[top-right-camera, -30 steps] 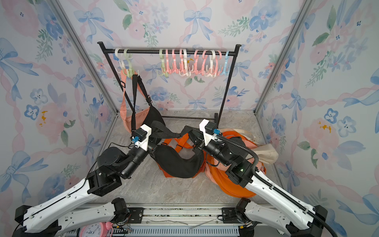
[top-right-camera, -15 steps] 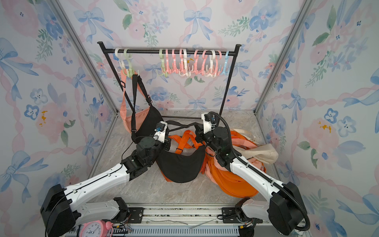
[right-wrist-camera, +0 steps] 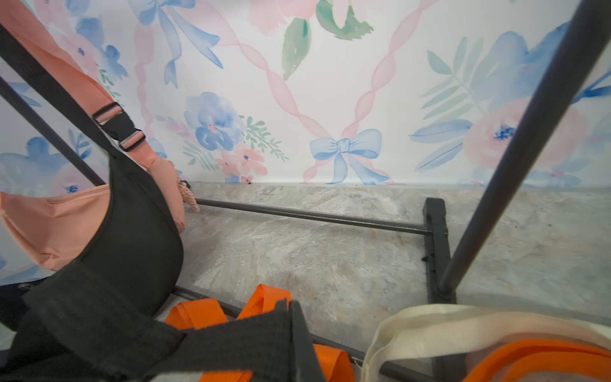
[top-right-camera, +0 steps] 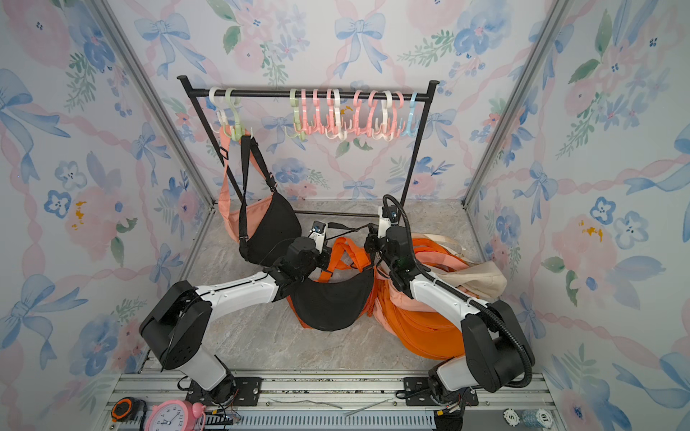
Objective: Take the bag off the hook
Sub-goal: Place the bag inside the bag.
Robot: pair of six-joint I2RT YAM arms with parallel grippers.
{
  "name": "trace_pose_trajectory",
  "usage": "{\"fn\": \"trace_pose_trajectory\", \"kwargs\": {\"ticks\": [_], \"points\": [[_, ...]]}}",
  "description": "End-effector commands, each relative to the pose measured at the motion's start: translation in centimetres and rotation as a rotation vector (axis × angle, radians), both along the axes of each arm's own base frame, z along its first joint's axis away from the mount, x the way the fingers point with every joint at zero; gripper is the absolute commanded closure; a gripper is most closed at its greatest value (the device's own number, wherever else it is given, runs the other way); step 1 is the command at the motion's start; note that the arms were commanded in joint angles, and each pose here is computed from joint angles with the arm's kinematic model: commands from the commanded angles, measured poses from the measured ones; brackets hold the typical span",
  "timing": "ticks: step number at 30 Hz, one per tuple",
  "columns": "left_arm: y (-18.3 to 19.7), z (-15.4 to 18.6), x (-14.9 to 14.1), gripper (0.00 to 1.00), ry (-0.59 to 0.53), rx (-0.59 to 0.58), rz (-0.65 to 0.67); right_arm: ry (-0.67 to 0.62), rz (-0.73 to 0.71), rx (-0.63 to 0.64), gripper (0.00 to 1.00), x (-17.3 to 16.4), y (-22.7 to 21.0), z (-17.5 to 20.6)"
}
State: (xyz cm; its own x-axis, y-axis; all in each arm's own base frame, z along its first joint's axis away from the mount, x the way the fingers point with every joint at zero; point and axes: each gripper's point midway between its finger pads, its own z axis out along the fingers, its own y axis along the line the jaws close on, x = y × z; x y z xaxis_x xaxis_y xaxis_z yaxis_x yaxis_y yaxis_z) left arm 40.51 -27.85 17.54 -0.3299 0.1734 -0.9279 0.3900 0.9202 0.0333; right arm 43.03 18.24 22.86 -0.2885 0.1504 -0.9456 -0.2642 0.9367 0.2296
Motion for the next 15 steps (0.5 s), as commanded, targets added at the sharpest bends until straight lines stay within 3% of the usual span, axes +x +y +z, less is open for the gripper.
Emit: {"fn": "trace_pose_trajectory", "kwargs": {"ticks": [1,7,11,15], "points": [[-0.4,-2.4,-0.5,0.94,0.108,-0.013,-0.038,0.041,-0.106,0.01,0.91,1.7,-2.8,-1.6],[-1.6,-4.6,-2.6,0.59,0.208,-0.013,-0.14,0.087,-0.116,0.023,0.85,3.0,-3.5,-3.6],[-2.3,-5.0,-4.4,0.52,0.265,-0.007,-0.204,0.103,-0.119,0.03,0.78,3.6,-3.8,-4.3],[-2.4,-3.0,-5.8,0.47,0.254,-0.036,-0.262,0.111,-0.117,0.037,0.52,4.0,-4.0,-4.4]]}}
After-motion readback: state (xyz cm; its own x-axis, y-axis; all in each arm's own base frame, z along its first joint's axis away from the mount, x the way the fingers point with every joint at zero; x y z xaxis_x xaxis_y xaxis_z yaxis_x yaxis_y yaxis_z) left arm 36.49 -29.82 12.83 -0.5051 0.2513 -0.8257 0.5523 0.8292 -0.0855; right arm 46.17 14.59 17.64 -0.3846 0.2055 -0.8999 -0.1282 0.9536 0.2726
